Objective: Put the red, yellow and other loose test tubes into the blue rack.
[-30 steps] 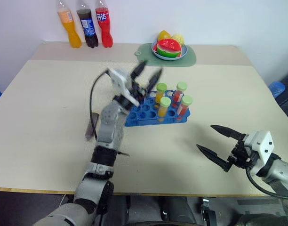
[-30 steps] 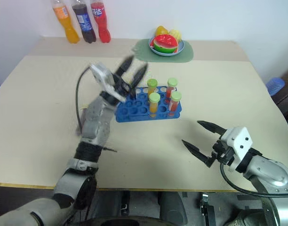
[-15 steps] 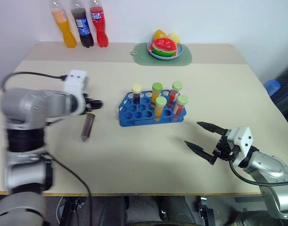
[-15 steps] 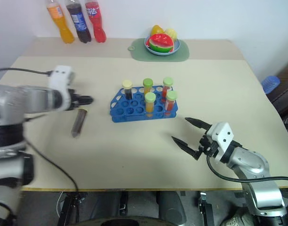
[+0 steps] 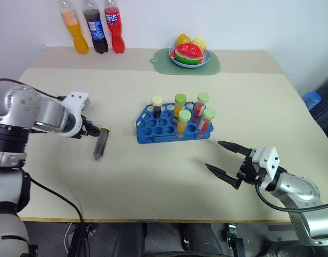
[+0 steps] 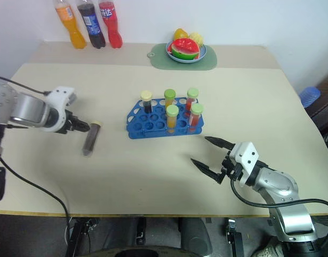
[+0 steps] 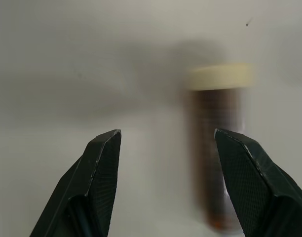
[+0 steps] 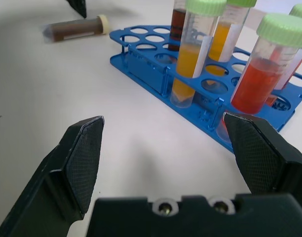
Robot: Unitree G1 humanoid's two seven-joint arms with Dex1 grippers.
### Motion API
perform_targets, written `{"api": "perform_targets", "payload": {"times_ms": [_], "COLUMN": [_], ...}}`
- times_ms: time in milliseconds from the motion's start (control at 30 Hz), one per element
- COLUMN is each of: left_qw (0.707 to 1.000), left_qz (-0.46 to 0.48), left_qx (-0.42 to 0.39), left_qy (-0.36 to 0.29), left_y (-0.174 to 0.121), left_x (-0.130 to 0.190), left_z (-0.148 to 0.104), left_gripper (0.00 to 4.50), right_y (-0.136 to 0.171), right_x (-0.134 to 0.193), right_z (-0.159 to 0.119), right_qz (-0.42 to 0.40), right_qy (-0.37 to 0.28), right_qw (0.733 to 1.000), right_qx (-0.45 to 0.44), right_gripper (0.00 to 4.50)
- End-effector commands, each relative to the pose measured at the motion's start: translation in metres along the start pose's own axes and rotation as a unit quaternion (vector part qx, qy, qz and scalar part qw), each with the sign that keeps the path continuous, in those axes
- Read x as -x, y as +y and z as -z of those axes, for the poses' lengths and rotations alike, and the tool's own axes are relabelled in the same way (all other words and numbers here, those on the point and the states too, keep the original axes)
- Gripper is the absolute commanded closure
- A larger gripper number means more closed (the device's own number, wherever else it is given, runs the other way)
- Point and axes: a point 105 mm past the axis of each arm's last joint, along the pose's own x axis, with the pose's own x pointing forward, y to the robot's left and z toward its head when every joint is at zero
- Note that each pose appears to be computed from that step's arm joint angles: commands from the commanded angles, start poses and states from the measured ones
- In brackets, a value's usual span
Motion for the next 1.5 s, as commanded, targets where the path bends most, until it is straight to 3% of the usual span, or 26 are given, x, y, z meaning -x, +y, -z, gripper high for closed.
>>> {"api": "perform_targets", "payload": {"times_ms": [33,100,200,300,333,567,900,967,1133,1500], "left_qw": [0.999,0.999,0.999,0.999,0.999,0.995,0.990,0.990,0.990,0.988], "left_qz": [0.010,0.012,0.016,0.006,0.008,0.070,0.129,0.129,0.138,0.156], "left_qx": [0.019,0.027,0.025,0.038,0.043,0.058,-0.038,-0.043,-0.026,-0.006], "left_qy": [0.029,0.035,0.030,0.008,-0.002,-0.049,-0.046,-0.041,-0.029,-0.010], "left_y": [-0.012,-0.019,-0.026,-0.021,-0.021,-0.027,-0.047,-0.048,-0.051,-0.071], "left_x": [-0.018,-0.027,-0.028,-0.021,-0.018,0.006,0.028,0.026,0.023,0.012], "left_z": [0.010,0.014,0.016,0.008,0.004,-0.016,-0.001,0.003,0.008,0.029], "left_gripper": [1.42,1.42,2.60,4.30,4.48,4.48,4.48,3.72,1.33,1.33], "right_y": [0.003,0.004,0.003,0.001,0.001,0.001,-0.001,-0.001,-0.001,-0.001], "right_x": [0.001,0.002,0.004,0.006,0.007,0.004,-0.001,-0.002,-0.003,0.001], "right_z": [-0.010,-0.010,-0.011,-0.011,-0.011,-0.009,-0.008,-0.009,-0.009,-0.009], "right_qz": [0.000,0.000,0.002,0.008,0.010,0.011,0.002,-0.001,-0.006,-0.013], "right_qy": [-0.016,-0.015,-0.012,-0.010,-0.009,-0.011,-0.014,-0.016,-0.016,-0.008], "right_qw": [1.000,1.000,1.000,1.000,1.000,1.000,1.000,1.000,1.000,1.000], "right_qx": [0.014,0.014,0.015,0.016,0.016,0.012,0.011,0.011,0.010,0.005], "right_gripper": [0.21,0.21,0.21,0.21,0.21,0.21,0.21,0.21,0.21,0.21]}}
